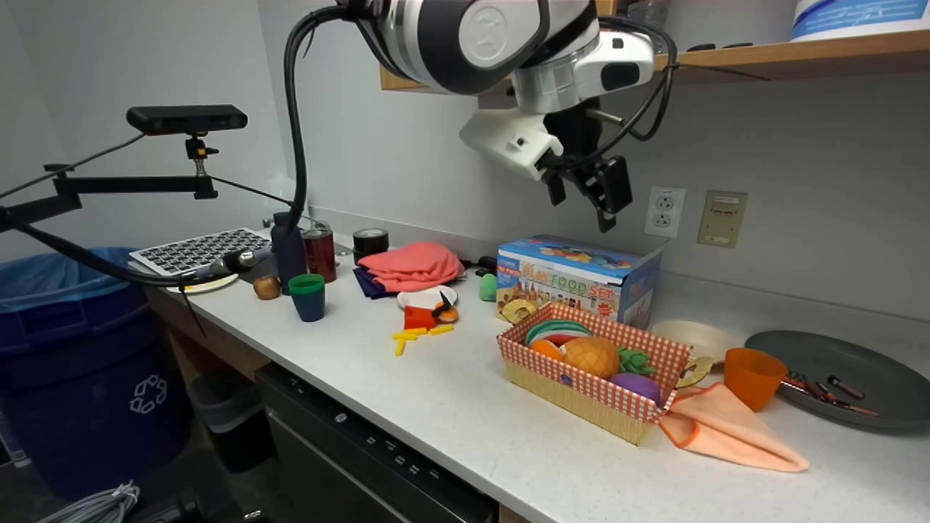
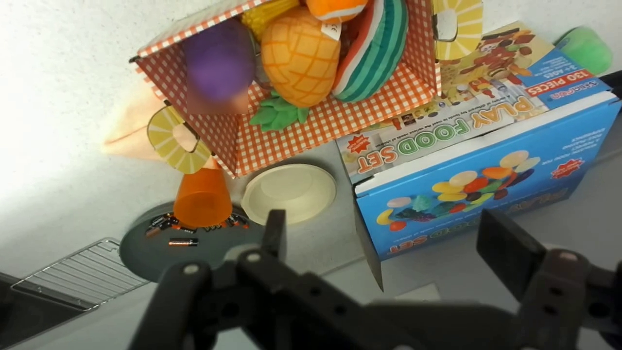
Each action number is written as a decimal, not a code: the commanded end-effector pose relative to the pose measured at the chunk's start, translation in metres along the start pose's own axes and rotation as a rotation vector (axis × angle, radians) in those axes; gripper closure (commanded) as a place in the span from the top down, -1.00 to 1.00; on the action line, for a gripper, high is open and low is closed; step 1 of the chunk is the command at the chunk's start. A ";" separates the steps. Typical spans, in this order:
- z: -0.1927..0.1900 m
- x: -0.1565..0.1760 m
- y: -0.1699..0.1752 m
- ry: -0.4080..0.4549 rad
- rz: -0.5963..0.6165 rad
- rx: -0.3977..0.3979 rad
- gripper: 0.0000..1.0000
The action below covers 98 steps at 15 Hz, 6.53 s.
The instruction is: Open the cabinet door and put some of the fruits plush toy inside and close it
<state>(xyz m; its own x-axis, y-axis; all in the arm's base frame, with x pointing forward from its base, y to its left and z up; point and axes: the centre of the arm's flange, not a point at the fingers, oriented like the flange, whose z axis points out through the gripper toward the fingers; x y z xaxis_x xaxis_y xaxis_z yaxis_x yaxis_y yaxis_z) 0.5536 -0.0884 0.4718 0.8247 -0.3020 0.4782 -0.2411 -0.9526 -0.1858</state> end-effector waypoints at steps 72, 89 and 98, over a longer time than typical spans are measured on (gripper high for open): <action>-0.223 0.098 -0.025 0.570 -0.062 0.171 -0.93; -0.155 0.183 -0.060 0.670 0.064 0.197 -0.93; -0.151 0.193 -0.054 0.671 0.108 0.183 0.71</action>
<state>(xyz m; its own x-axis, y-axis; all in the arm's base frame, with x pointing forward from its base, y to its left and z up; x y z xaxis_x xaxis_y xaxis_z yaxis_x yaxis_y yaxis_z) 0.6348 -0.1056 0.6924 0.3156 -0.3910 0.8646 -0.1668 -0.9198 -0.3551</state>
